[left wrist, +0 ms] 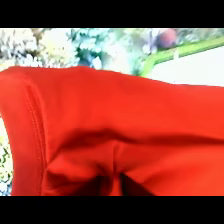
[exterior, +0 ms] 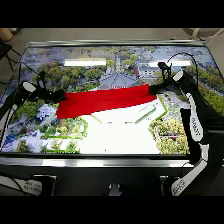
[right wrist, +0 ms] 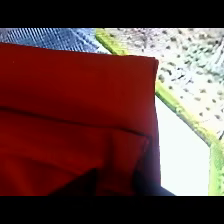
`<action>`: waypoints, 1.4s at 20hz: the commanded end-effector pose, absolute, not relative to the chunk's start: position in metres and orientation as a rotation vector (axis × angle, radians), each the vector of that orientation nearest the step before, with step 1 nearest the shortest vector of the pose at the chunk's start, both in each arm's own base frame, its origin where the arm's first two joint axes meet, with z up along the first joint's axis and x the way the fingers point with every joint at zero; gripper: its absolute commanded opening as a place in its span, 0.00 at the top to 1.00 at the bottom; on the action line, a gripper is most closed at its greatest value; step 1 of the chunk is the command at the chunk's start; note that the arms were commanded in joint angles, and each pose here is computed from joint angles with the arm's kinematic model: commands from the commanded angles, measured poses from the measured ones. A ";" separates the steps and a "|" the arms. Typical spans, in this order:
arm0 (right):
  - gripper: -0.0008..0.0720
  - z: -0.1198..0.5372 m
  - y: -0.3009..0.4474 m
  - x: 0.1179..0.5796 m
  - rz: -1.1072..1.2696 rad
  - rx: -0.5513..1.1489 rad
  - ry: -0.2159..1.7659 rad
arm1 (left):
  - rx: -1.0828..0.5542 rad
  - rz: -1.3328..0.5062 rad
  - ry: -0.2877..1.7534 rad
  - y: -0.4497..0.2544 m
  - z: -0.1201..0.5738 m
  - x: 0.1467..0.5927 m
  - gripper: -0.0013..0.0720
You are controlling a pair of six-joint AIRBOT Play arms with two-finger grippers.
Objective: Fold the shirts.
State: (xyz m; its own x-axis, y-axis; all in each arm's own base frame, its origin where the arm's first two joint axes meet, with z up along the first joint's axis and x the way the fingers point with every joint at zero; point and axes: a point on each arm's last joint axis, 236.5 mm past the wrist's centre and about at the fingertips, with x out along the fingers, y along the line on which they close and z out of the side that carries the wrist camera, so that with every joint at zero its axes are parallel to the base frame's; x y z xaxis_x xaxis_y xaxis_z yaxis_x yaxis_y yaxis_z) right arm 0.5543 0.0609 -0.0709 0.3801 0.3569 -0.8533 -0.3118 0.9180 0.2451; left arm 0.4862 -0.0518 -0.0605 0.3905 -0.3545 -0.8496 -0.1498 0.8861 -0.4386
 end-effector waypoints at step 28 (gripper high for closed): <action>0.96 0.122 0.125 0.466 0.761 -0.020 0.944 | -0.754 -0.583 1.141 -0.318 -0.008 0.472 0.95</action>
